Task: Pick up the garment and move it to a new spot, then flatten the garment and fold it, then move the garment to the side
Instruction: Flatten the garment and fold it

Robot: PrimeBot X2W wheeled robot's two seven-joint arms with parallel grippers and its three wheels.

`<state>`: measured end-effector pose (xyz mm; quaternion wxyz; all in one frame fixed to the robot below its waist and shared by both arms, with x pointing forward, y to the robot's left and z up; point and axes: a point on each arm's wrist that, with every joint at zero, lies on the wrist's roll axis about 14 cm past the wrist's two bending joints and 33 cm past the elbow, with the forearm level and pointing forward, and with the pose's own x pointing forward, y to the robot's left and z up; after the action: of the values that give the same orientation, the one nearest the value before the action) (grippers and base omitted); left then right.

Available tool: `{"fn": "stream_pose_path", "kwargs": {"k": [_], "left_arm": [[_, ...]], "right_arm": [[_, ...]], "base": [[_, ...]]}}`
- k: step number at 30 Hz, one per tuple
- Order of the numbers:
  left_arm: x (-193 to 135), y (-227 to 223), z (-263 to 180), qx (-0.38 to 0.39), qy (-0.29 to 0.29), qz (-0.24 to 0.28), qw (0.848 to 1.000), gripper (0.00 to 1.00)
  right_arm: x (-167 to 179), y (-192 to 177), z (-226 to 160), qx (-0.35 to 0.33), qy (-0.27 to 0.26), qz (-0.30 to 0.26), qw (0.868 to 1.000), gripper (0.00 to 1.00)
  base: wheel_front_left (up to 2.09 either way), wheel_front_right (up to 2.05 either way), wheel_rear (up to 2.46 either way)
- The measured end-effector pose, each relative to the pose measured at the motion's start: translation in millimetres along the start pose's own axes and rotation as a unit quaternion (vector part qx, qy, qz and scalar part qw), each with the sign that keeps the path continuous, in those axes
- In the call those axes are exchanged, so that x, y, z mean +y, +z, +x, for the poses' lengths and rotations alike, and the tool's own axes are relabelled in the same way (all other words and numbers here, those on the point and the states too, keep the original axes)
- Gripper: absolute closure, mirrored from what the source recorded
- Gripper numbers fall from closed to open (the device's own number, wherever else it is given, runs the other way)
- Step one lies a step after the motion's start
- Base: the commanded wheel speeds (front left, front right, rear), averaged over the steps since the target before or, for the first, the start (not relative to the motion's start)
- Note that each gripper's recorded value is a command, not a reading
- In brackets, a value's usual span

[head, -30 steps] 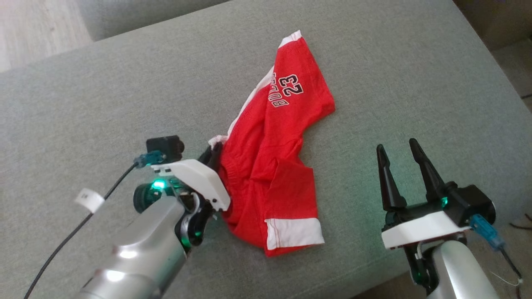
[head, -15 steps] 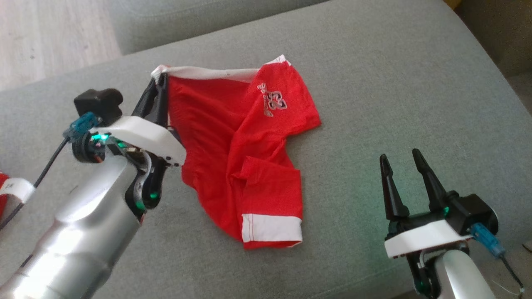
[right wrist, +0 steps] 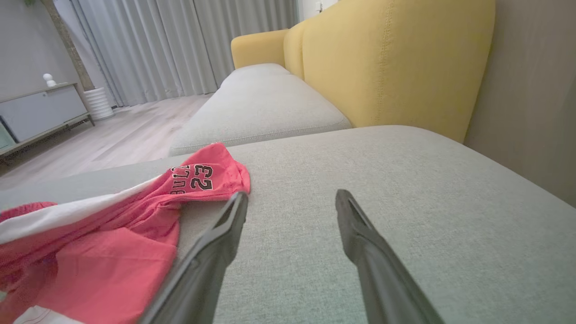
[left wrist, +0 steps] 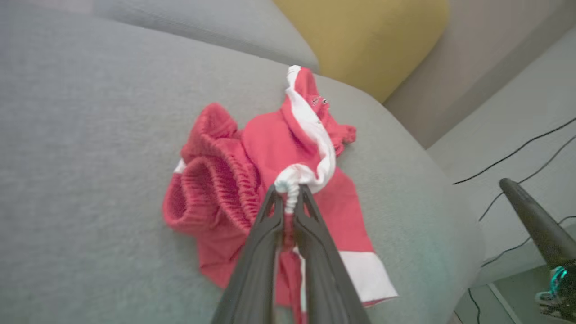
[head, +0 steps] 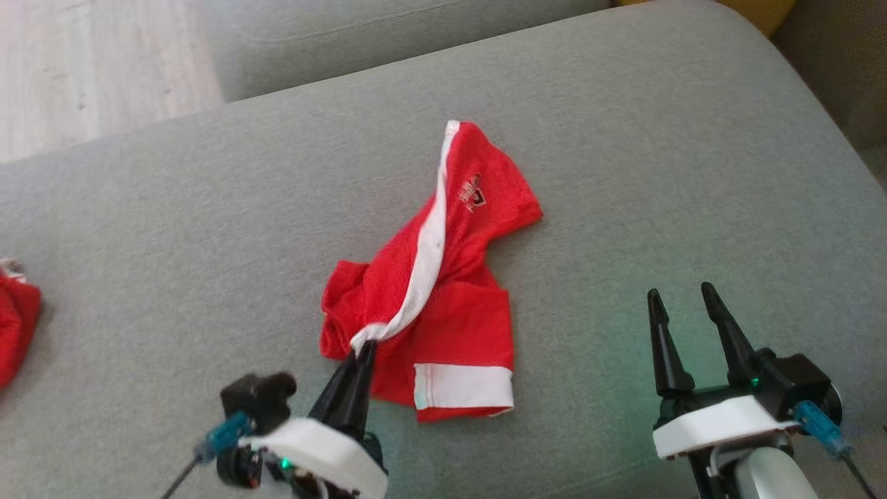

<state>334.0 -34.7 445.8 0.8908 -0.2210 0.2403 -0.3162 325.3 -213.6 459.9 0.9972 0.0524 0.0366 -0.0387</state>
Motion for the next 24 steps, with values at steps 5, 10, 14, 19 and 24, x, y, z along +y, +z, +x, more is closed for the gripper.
{"fn": "stream_pose_path", "kwargs": {"k": [5, 10, 14, 19, 24], "left_arm": [[13, 0, -4, -0.020, 0.029, 0.002, 0.999, 1.00], [14, -9, -8, -0.023, 0.040, -0.002, 0.999, 1.00], [22, -30, -19, -0.002, 0.052, 0.002, 0.999, 0.54], [28, -35, -22, 0.002, 0.061, 0.008, 0.998, 0.00], [45, -40, -34, 0.012, 0.094, 0.016, 0.995, 0.00]], "right_arm": [[8, 0, 5, -0.001, 0.013, 0.001, 1.000, 0.00], [14, 2, 5, -0.005, 0.022, 0.002, 1.000, 0.00], [15, 4, 5, -0.008, 0.025, 0.001, 1.000, 0.00], [15, 6, 3, -0.010, 0.024, 0.000, 1.000, 0.00], [12, 7, -1, -0.014, 0.019, 0.001, 1.000, 0.00]], "base": [[0.00, 0.00, 0.00], [0.00, 0.00, 0.00], [0.00, 0.00, 0.00], [0.00, 0.00, 0.00], [0.00, 0.00, 0.00]]}}
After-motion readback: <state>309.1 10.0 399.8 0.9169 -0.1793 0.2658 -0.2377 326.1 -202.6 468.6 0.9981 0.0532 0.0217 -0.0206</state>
